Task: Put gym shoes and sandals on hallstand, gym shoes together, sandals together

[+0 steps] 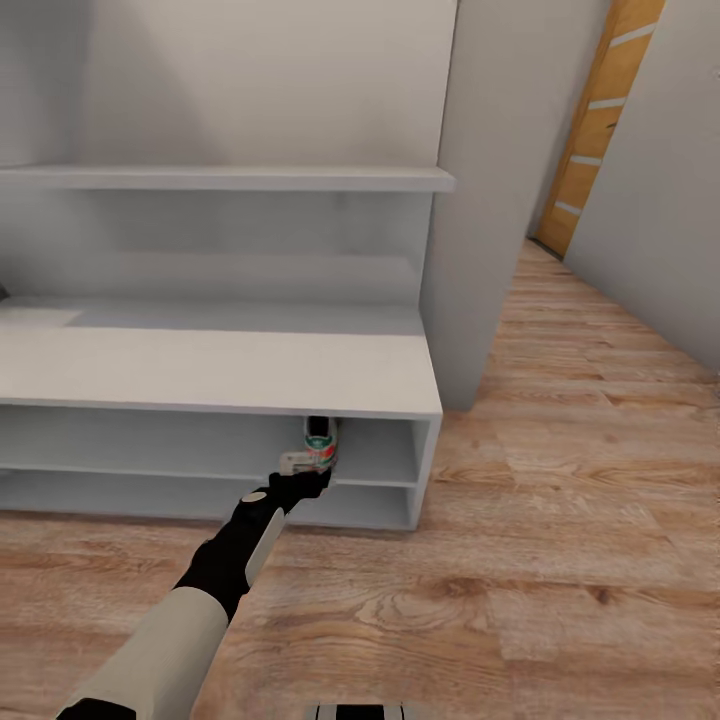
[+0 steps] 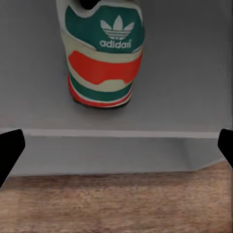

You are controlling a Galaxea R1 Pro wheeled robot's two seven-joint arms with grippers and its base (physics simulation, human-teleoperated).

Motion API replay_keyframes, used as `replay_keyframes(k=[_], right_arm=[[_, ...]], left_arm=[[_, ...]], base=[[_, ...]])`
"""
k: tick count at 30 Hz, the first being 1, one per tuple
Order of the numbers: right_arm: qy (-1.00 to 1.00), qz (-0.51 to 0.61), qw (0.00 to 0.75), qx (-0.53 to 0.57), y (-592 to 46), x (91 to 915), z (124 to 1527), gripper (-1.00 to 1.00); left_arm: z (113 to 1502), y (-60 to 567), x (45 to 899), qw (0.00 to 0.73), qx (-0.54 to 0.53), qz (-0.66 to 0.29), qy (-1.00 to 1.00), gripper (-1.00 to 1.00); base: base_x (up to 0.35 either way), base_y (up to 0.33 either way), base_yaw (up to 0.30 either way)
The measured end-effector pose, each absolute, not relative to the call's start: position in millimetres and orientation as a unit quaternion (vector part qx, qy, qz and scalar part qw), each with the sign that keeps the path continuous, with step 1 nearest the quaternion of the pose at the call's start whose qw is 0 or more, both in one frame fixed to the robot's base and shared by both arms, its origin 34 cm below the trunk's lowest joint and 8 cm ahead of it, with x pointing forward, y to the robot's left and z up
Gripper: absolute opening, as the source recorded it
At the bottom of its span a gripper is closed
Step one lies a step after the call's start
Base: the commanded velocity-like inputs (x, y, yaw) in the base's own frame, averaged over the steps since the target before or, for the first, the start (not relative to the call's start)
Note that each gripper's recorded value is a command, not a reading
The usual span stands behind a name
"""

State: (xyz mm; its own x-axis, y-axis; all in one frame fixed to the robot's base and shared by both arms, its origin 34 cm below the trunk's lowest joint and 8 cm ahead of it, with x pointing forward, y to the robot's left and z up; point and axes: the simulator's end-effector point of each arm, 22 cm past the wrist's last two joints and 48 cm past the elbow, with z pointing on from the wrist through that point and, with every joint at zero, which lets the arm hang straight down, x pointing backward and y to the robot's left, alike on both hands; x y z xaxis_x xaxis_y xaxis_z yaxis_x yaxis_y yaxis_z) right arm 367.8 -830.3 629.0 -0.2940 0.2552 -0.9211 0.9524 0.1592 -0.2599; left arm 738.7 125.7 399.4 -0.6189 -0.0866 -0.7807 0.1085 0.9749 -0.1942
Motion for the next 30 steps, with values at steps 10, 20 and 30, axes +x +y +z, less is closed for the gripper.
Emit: replay_keyframes(k=[10, 20, 30], right_arm=[[0.66, -0.459, 0.38, 0.458, -830.4, 367.5, 628.8, -1.0], [0.667, -0.447, 0.377, 0.461, -821.3, 372.8, 613.2, -1.0], [0.651, -0.464, 0.388, 0.459, -820.9, 367.4, 635.8, -1.0]], left_arm=[[398.8, 135.6, 740.0, 0.438, 0.005, -0.105, 0.893, 1.0], [399.9, 168.6, 745.3, 0.457, 0.003, -0.082, 0.886, 1.0], [400.5, 185.5, 747.2, 0.463, 0.0, -0.073, 0.883, 1.0]], base=[[-0.329, 0.121, 0.0], [-0.227, 0.248, 0.0], [-0.142, 0.293, 0.0]])
